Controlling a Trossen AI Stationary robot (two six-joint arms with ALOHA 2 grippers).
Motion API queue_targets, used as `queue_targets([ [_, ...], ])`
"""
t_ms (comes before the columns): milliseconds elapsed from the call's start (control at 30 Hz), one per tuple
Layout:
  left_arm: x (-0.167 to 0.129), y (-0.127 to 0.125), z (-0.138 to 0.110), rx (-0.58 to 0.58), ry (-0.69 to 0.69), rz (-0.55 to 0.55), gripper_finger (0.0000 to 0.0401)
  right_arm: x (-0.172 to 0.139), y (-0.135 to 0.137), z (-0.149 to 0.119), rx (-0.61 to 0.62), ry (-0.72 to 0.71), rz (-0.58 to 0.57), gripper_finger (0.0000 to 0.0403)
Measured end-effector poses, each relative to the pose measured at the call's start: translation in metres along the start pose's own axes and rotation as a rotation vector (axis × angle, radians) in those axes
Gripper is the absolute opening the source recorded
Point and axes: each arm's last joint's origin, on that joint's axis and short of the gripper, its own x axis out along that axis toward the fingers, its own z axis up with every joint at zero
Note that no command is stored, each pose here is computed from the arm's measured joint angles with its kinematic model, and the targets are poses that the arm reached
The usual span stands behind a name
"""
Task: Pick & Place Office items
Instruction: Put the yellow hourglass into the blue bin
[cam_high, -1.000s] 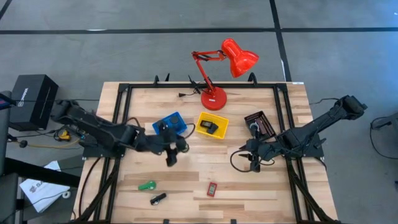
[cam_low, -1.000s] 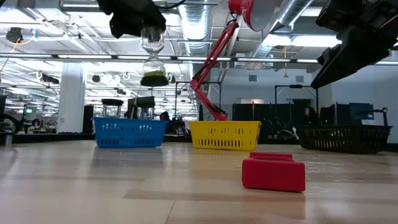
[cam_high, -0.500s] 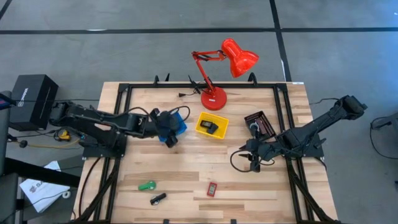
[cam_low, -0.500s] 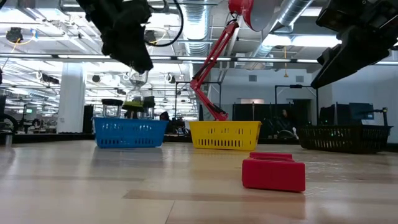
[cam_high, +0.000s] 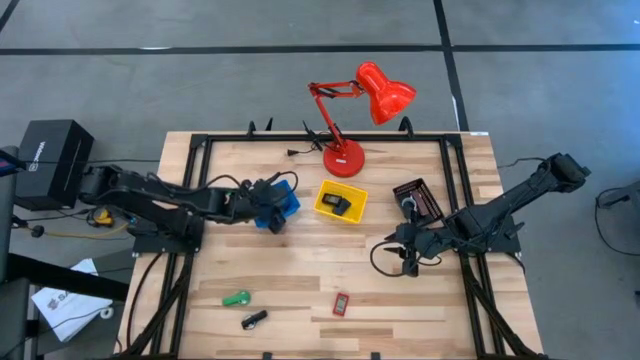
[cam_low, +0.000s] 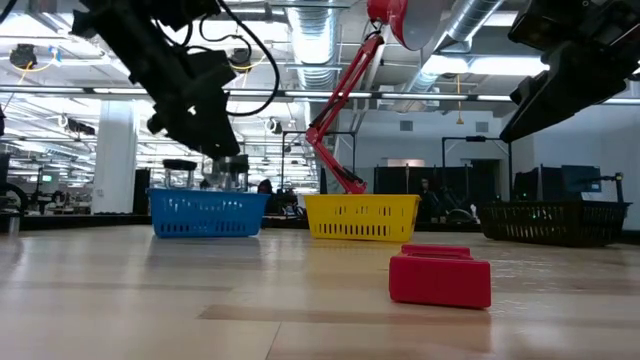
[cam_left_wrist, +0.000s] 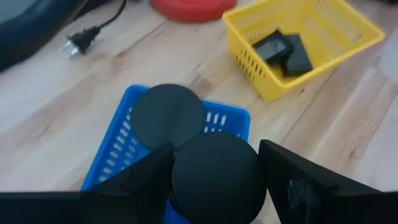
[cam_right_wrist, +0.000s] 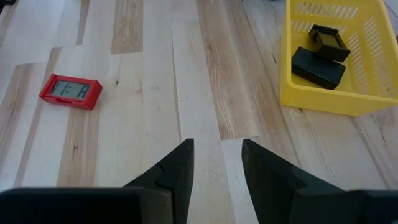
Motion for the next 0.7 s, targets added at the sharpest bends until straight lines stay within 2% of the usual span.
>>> queue_targets([
  [167,0.005,0.002,-0.006,-0.018,-0.031,-0.013,0.0209,0.0,0.0,0.0,0.0,0.0,0.0,0.0127],
  [467,0.008,0.006,-0.016,-0.006,-0.015,-0.002,0.0259,0.0,0.0,0.0,0.0,0.0,0.0,0.0127],
  [700,0.008,0.006,-0.016,-0.009,-0.018,-0.005,0.0264,0.0,0.0,0.0,0.0,0.0,0.0,0.0127],
])
